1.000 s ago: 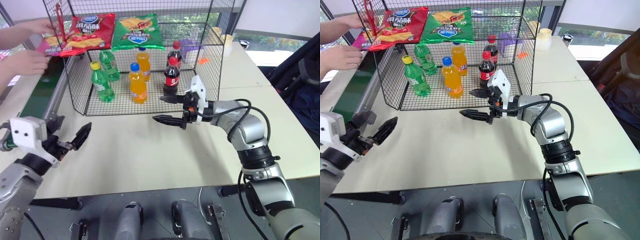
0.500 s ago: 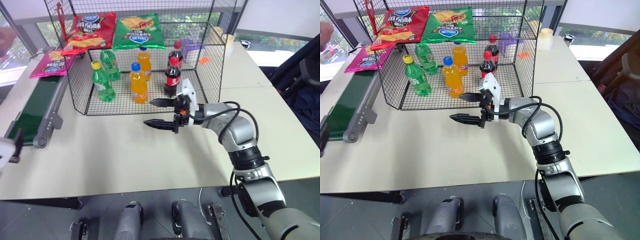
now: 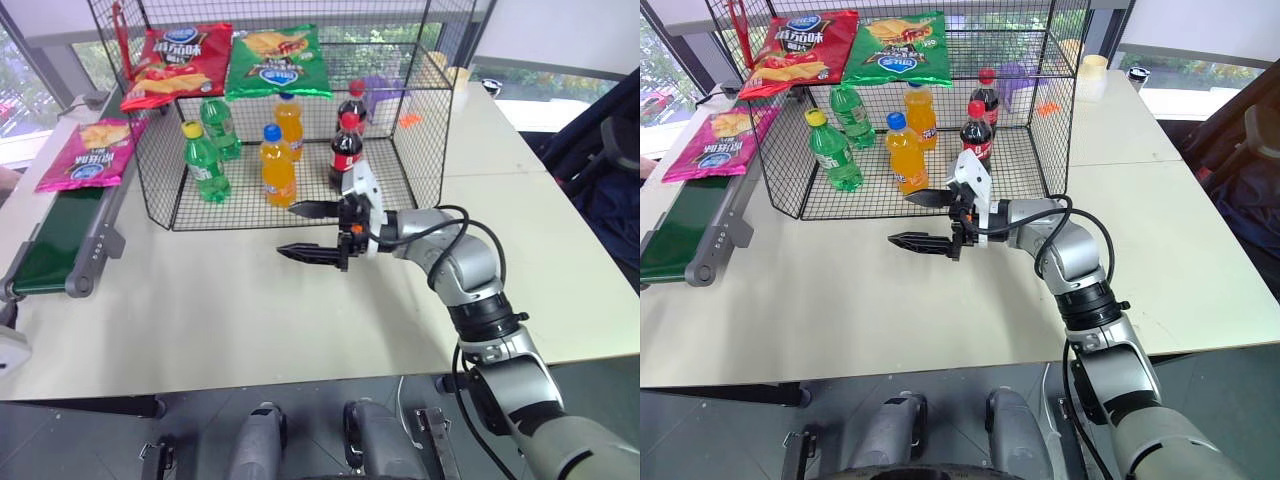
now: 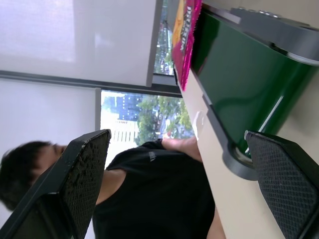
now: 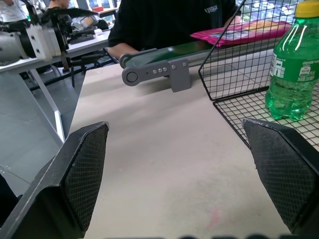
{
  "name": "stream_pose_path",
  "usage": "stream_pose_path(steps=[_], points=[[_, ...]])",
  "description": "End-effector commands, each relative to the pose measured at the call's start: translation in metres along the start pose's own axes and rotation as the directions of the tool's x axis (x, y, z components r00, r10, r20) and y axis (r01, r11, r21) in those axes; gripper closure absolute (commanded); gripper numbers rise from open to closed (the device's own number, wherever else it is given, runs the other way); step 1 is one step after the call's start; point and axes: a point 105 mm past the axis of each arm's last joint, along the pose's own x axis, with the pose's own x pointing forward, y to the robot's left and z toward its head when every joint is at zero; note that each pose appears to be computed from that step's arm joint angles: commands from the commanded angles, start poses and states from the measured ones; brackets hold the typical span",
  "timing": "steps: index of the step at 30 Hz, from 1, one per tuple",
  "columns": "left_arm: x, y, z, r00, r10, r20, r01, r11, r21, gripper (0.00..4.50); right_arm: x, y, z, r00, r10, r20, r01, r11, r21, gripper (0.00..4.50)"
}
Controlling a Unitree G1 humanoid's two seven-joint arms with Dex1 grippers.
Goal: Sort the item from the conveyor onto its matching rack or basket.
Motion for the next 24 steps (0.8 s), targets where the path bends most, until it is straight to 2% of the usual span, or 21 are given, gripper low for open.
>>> stream_pose_path(steps=[1,24], points=[[0.001,-0.001,-0.002,1.000,0.004,0.025,-0.005,0.999,0.043,0.00,-0.002,0.003,0.016,0.999,0.004,0.032,-0.002,0.999,-0.053,0.07],[0.014,-0.013,-0.008,0.999,0.007,0.046,-0.012,0.994,0.104,0.00,-0.008,0.004,0.015,1.000,-0.023,0.017,0.024,0.998,-0.053,0.07]])
